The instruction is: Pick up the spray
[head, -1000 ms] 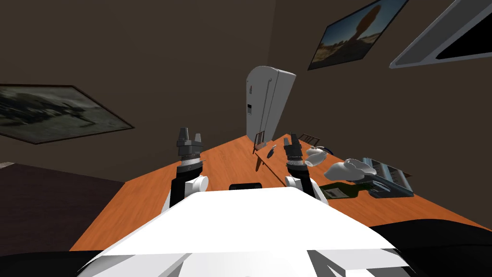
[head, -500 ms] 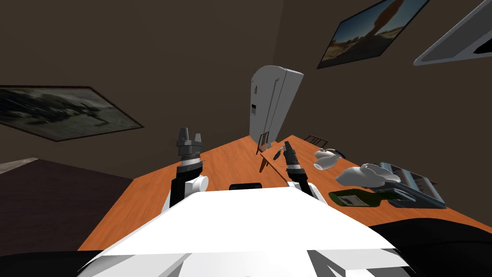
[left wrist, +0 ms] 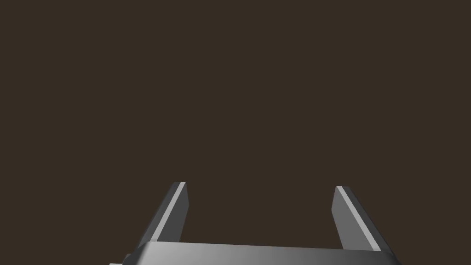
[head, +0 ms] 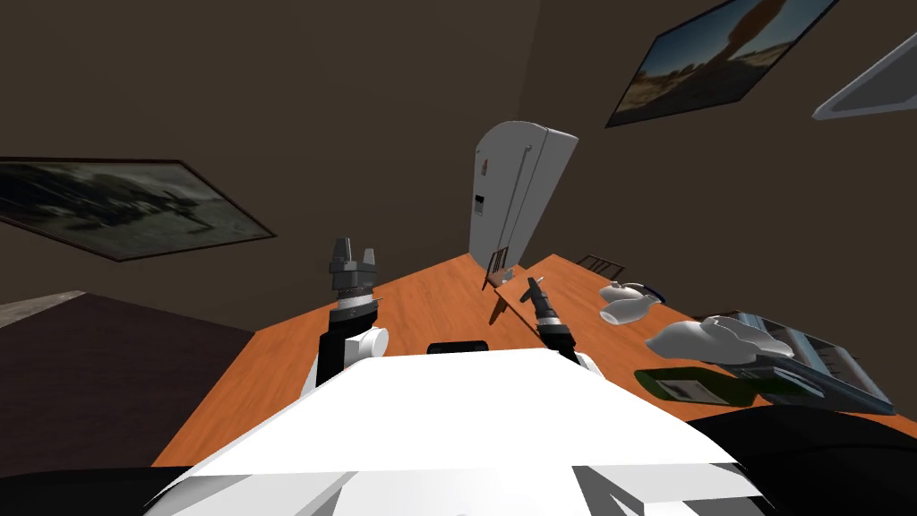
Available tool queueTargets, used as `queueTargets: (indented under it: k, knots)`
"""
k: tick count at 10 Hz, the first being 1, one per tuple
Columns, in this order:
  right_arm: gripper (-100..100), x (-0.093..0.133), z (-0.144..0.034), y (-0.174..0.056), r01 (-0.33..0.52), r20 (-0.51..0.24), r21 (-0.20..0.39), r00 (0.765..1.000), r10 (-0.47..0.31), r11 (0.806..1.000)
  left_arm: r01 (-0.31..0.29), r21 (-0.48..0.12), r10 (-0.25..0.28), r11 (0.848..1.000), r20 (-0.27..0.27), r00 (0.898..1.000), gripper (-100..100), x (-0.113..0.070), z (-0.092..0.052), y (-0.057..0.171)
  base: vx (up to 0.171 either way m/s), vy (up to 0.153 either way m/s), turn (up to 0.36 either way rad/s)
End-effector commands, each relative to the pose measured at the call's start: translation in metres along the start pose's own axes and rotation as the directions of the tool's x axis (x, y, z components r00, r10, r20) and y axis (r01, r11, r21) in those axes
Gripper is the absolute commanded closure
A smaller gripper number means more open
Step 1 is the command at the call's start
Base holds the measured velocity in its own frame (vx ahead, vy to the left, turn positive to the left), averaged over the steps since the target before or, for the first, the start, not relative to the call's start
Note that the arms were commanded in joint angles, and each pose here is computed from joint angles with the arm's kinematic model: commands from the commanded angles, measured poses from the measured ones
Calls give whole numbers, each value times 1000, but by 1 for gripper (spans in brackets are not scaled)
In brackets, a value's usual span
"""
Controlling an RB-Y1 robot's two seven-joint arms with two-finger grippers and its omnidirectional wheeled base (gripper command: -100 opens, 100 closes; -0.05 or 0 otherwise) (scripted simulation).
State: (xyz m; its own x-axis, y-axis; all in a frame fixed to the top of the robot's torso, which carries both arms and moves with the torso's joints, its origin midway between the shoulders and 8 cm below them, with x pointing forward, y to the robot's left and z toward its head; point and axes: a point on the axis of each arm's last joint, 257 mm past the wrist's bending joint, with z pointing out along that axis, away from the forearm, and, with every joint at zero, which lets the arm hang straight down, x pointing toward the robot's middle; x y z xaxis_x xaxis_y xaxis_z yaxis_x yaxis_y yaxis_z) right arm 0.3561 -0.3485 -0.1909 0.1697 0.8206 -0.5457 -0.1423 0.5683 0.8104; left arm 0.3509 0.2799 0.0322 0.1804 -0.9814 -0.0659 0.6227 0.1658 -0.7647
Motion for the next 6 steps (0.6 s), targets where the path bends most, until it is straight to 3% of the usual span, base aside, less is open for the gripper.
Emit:
queueTargets:
  k: [1,2,4,5,6]
  knots:
    - [-100,5,-7,-33,73,-25,82,997,-71,994,0,0,0,1000,0,1000,0,0,0,0,100,141,52]
    - [-100,7,-10,-39,72,-30,96,997,-70,993,0,0,0,1000,0,1000,0,0,0,0,81,116,12]
    - [-100,5,-34,-83,171,-72,200,985,-160,965,0,0,0,1000,0,1000,0,0,0,0,88,126,30]
    - [-100,7,-38,-90,170,-79,215,985,-156,962,0,0,0,1000,0,1000,0,0,0,0,88,106,1]
    - [-100,4,-52,-112,218,-103,265,975,-197,939,0,0,0,1000,0,1000,0,0,0,0,93,76,13]
